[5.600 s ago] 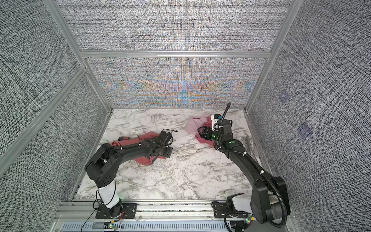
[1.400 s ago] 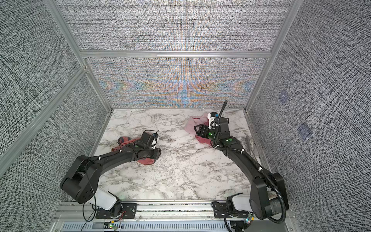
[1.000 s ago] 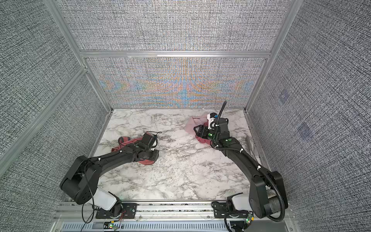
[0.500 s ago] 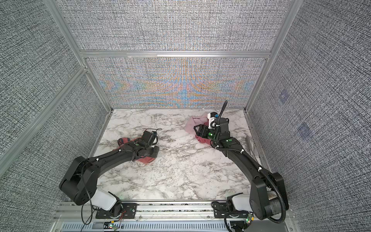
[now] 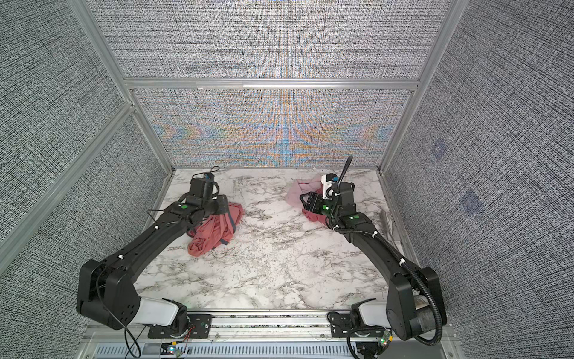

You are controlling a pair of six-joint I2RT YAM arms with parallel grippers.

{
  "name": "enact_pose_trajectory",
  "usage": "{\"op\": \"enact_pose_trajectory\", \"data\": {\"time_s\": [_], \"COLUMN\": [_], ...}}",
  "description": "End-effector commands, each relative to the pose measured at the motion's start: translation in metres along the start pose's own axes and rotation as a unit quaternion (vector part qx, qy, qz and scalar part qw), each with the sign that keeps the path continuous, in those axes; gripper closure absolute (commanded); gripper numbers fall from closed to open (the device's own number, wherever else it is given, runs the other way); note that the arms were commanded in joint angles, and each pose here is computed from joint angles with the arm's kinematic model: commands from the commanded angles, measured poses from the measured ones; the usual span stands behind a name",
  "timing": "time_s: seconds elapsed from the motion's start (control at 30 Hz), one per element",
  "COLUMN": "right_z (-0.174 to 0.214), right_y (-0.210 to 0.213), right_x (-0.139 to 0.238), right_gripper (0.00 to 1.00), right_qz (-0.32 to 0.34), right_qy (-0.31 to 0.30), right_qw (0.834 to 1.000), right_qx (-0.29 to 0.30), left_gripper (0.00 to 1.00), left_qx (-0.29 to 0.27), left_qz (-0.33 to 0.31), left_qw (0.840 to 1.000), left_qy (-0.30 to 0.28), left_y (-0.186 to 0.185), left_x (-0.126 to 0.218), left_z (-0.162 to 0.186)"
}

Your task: Pick out a specific cloth from the pile

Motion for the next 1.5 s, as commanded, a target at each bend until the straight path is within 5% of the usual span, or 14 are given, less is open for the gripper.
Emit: {"op": "enact_pose_trajectory", "data": {"time_s": [0.0, 0.4, 1.1, 1.17, 1.23, 1.47], "right_z": [-0.004, -0.001, -0.010, -0.011, -0.013, -0.016], "right_y": [0.003, -0.001, -0.002, -0.001, 0.001, 0.004], "right_x": [0.000, -0.009, -0.011, -0.010, -0.007, 0.006], "right_gripper": [0.26, 0.26, 0.26, 0.26, 0.26, 0.26], "right_qz": [-0.006, -0.003, 0.005, 0.005, 0.004, 0.011], "right_qy": [-0.010, 0.001, 0.002, 0.003, 0.001, -0.013], "right_qw": [1.000, 1.000, 1.000, 1.000, 1.000, 1.000], "right_qx": [0.003, 0.001, 0.003, 0.002, 0.002, 0.011], "left_gripper": [1.00, 1.00, 1.00, 0.93, 0.73, 0.57], "left_qx": [0.024, 0.201, 0.231, 0.221, 0.219, 0.204], "left_qz": [-0.008, -0.095, -0.103, -0.103, -0.109, -0.096], "left_qw": [0.999, 0.975, 0.967, 0.969, 0.969, 0.974], "left_qy": [-0.025, 0.017, 0.040, 0.048, 0.045, -0.013], "left_y": [0.022, 0.153, 0.173, 0.170, 0.170, 0.153], "left_x": [-0.003, -0.050, -0.078, -0.075, -0.068, -0.017], "left_z": [-0.007, 0.049, 0.073, 0.069, 0.064, 0.035]}}
Point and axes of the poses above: each gripper's point midway between its finger pads, its own x axis back along the fingers, its own y axis along the line the jaws close on, z = x × y, the point moved 2 cm from there along x, back along the fingers, and after that the axes turned 12 degrees about x, right-handed, at the moved point
